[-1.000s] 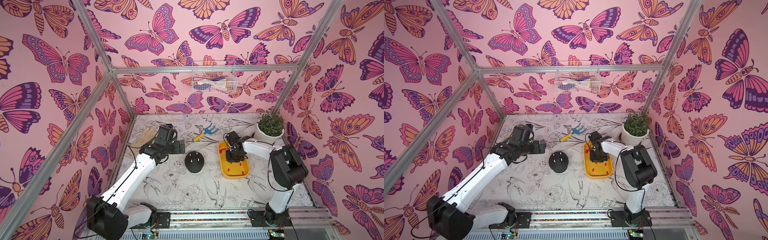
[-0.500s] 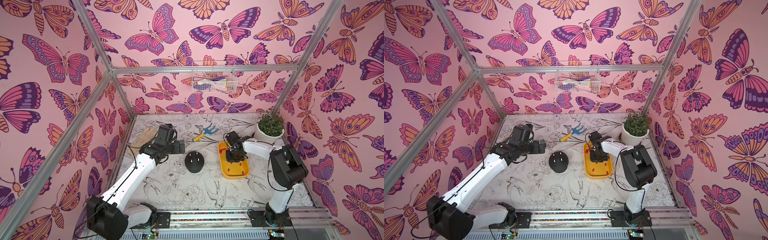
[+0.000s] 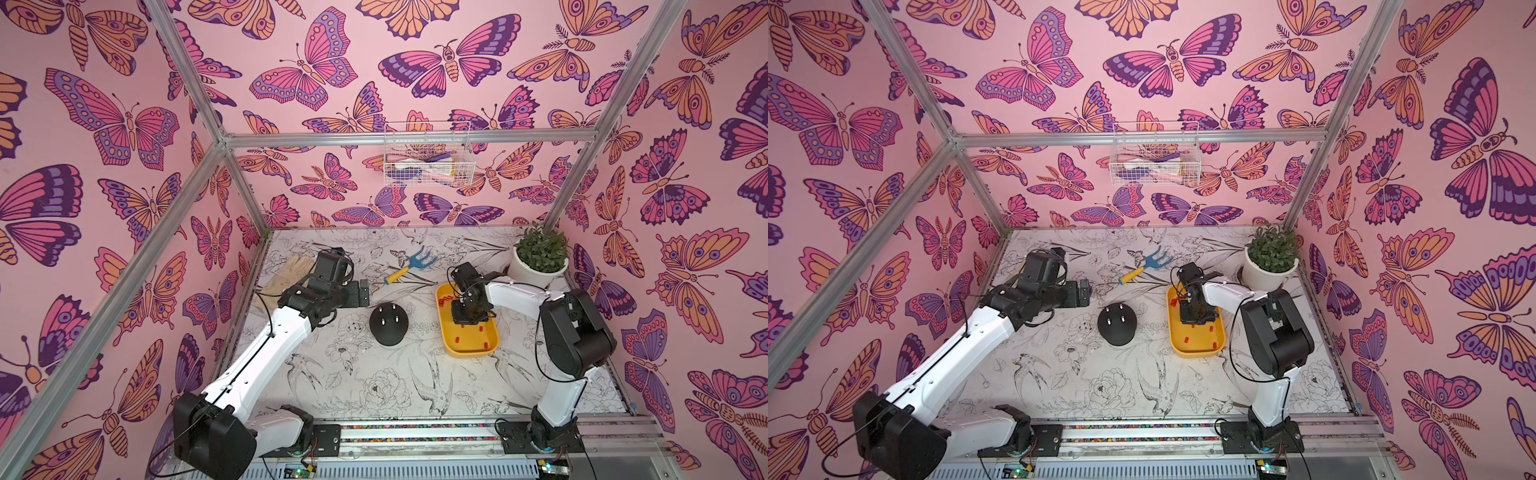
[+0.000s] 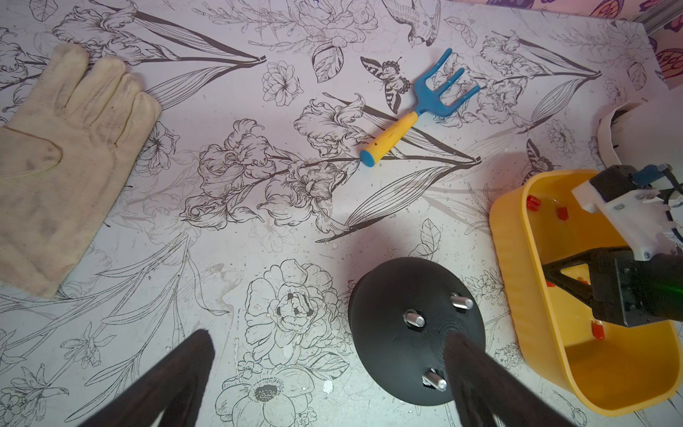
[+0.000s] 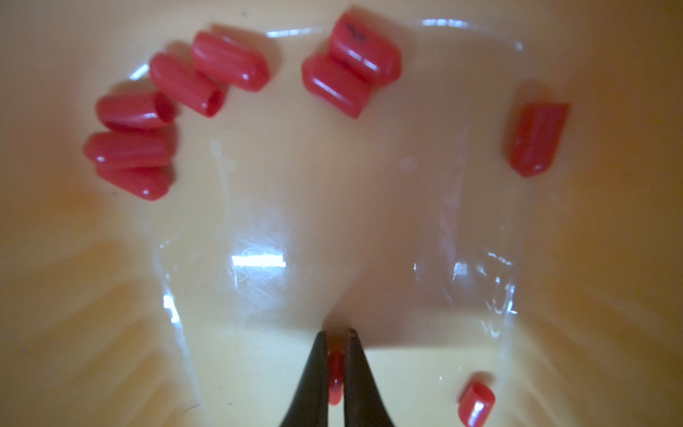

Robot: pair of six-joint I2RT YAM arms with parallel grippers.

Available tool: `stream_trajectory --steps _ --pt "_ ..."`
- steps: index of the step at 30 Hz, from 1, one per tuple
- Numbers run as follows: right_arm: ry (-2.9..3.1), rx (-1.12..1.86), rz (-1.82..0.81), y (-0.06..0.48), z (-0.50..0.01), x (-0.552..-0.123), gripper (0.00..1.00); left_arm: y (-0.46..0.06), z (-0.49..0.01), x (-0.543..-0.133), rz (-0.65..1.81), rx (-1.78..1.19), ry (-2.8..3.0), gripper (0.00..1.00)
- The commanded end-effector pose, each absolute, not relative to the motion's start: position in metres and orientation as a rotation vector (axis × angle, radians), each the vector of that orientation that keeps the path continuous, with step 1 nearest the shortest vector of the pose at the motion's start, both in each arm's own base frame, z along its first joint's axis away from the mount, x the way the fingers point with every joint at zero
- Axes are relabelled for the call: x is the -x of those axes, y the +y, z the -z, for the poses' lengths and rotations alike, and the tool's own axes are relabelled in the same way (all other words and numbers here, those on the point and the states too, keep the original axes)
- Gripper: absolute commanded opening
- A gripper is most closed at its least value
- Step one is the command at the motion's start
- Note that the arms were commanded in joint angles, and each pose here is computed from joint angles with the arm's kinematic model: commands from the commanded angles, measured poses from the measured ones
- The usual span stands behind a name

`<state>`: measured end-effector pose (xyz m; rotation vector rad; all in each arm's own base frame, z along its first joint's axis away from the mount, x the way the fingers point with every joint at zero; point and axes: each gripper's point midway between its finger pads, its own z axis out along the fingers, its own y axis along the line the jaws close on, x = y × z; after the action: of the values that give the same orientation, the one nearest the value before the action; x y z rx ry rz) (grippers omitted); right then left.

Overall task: Cover the protruding screws with screw protection sleeves
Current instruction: Pick up the screw protection sleeve from the storage box.

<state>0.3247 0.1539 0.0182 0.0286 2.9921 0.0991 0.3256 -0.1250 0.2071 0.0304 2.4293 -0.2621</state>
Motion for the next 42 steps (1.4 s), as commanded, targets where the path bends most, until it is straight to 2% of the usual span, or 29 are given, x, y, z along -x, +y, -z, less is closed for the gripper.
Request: stream_trajectory --steps 1,11,24,32,42 --pt "3.008 -0.025 -0.099 0.152 -0.021 -0.321 0.11 -0.125 -0.204 -0.323 0.284 -0.026 2.439 0.99" --pt "2.927 0.019 -0.134 0.153 -0.055 -0.330 0.11 -0.152 -0.214 -0.316 0.399 -0.011 2.425 0.99" --pt "2.774 0.025 -0.259 0.152 -0.120 -0.343 0.11 -0.265 -0.210 -0.309 0.534 -0.217 2.418 0.99" --pt "2.661 -0.021 -0.418 0.156 -0.164 -0.354 0.11 -0.315 -0.232 -0.321 0.665 -0.345 2.298 0.99" --pt "2.548 -0.107 -0.566 0.156 -0.202 -0.365 0.11 -0.371 -0.224 -0.327 0.914 -0.450 2.156 0.99"
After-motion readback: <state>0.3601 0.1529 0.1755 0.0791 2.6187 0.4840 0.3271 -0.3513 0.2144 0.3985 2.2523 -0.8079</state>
